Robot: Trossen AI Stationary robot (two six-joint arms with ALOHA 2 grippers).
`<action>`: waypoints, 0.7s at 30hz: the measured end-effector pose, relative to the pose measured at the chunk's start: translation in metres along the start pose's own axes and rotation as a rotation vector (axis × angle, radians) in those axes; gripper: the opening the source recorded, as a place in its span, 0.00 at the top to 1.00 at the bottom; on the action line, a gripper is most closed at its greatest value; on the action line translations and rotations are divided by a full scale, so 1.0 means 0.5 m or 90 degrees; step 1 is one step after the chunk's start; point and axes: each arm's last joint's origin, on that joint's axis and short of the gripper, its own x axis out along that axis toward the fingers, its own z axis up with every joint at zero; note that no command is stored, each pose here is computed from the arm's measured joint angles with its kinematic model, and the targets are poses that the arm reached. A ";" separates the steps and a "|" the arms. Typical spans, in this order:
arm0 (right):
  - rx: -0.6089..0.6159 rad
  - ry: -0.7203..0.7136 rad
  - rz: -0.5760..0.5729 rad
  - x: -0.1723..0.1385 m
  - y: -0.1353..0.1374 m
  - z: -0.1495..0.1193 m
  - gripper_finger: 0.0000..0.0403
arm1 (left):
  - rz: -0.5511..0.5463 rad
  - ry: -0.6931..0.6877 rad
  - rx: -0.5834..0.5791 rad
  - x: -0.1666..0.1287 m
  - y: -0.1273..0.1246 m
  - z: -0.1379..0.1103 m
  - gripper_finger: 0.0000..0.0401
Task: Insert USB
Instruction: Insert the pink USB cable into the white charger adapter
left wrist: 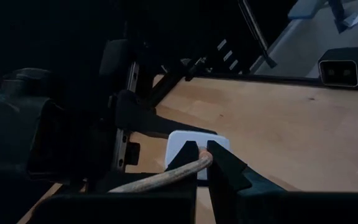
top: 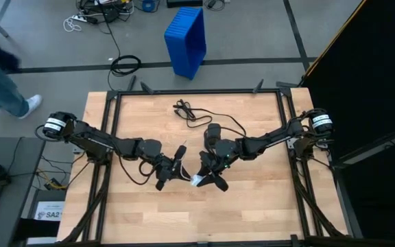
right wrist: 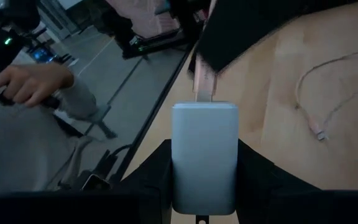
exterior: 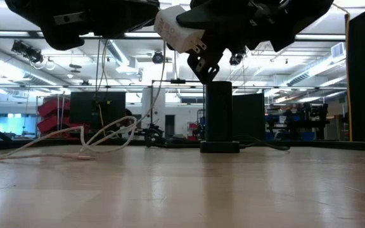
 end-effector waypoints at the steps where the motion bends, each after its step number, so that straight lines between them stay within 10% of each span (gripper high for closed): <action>1: 0.006 -0.001 -0.003 0.000 -0.001 0.001 0.79 | -0.001 0.002 -0.001 0.000 0.000 -0.001 1.00; 21: 0.020 -0.042 -0.043 -0.001 -0.005 0.017 0.79 | -0.003 0.008 -0.020 0.000 -0.001 -0.002 1.00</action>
